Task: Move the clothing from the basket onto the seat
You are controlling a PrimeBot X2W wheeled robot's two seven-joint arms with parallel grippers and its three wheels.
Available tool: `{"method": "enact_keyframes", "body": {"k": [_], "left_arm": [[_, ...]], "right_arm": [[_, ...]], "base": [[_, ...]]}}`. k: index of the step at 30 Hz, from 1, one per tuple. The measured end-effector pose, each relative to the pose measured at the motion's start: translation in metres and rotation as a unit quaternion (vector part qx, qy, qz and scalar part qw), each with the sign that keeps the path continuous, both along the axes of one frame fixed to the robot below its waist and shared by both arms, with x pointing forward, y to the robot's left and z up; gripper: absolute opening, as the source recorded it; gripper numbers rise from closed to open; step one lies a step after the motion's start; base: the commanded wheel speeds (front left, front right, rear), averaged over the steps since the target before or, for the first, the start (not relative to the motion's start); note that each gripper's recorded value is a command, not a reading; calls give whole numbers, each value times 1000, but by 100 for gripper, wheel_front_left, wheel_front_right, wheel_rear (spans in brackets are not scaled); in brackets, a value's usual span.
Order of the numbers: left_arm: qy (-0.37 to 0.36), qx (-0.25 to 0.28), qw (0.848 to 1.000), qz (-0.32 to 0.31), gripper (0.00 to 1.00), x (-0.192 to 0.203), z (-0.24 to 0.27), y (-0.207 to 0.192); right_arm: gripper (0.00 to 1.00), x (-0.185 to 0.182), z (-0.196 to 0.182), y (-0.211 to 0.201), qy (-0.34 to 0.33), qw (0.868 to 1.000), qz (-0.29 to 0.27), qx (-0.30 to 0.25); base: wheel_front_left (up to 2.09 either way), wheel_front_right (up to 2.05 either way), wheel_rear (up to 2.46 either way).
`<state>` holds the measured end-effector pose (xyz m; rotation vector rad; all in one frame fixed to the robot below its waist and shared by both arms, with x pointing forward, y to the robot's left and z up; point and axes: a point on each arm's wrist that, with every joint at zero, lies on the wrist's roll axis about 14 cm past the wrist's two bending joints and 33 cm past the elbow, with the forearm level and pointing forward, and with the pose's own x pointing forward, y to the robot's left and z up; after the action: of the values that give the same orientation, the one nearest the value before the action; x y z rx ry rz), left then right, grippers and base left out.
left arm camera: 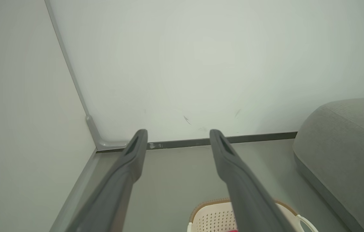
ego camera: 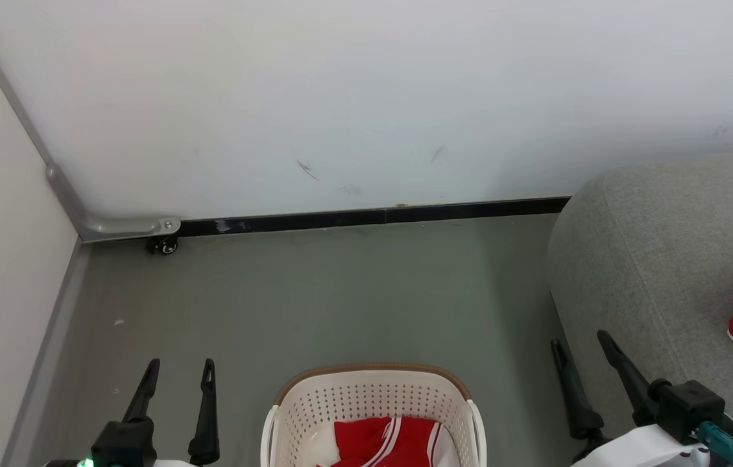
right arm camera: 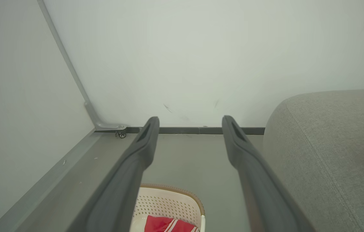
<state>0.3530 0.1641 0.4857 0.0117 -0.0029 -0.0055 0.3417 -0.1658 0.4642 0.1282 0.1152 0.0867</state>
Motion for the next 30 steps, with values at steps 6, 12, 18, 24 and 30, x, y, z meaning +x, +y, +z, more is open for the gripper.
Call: {"method": "enact_keyframes", "body": {"k": [6,12,18,24,30], "left_arm": [[3,0,1000,-2,100,2,-2,-1],[2,1,1000,-8,100,7,-1,-4],[-5,10,999,-33,100,19,3,-14],[8,22,997,-73,100,28,-6,-31],[23,30,993,-110,100,36,-17,-50]], "right_arm": [[100,1,2,-1,-2,1000,-2,1],[100,3,4,-5,-5,1000,-8,3],[100,4,5,-15,-6,1000,-23,4],[100,5,6,-32,-10,999,-51,2],[100,0,-2,-48,1,997,-76,-2]], "base": [[0,0,0],[0,0,0],[0,0,0],[0,0,0],[0,0,0]]}}
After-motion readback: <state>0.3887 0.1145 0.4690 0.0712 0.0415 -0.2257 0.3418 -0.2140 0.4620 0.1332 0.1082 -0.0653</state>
